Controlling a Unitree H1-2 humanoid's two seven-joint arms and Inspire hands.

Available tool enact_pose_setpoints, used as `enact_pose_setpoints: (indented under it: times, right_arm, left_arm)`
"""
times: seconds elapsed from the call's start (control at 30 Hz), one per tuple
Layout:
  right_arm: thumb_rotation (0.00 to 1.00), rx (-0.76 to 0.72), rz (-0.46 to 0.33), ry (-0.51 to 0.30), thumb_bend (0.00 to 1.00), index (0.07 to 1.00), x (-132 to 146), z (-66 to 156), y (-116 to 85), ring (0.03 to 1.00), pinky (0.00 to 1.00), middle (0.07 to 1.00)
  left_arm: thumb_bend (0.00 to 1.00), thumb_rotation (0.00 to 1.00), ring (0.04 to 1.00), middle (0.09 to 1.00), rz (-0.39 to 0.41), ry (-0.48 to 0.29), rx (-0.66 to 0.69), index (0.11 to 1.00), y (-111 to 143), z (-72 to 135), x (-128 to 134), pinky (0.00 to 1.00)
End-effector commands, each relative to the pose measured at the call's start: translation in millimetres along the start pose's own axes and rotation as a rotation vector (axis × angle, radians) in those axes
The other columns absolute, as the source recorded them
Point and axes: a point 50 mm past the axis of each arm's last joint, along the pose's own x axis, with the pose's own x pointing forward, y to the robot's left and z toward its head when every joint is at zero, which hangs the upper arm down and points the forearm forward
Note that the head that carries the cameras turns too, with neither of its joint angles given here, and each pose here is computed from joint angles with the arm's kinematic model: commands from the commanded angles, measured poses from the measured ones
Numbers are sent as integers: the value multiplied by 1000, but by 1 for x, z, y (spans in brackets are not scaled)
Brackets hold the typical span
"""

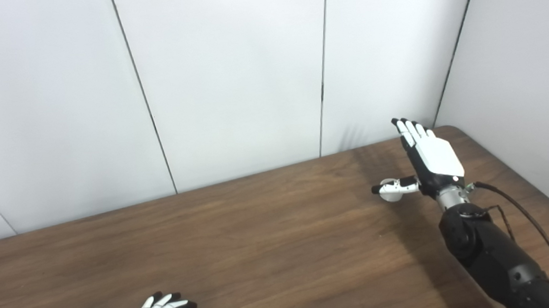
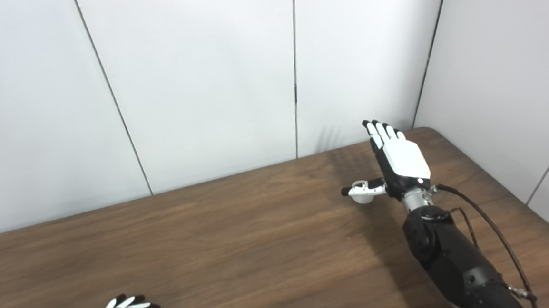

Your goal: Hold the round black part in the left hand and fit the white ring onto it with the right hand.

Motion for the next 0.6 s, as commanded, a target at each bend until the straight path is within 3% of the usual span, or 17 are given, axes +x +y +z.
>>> enact_pose_setpoints:
  times: [0.0, 0.23, 0.57]
  right_arm:
    - [549, -35, 1, -9, 1000, 1000, 19, 4, -30, 1000, 1000, 1000]
    - [494, -75, 140, 45, 1000, 998, 27, 0, -32, 1000, 1000, 1000]
    - [426, -107, 275, 83, 1000, 905, 32, -8, -29, 1000, 1000, 1000]
  left_arm:
    - [518, 40, 926, 810, -8, -2, 19, 481, 3, 1, -1, 1000]
    - [518, 39, 928, 812, -8, -3, 13, 481, 5, 3, -3, 1000]
    - [517, 40, 924, 810, -10, -3, 18, 481, 6, 5, -4, 1000]
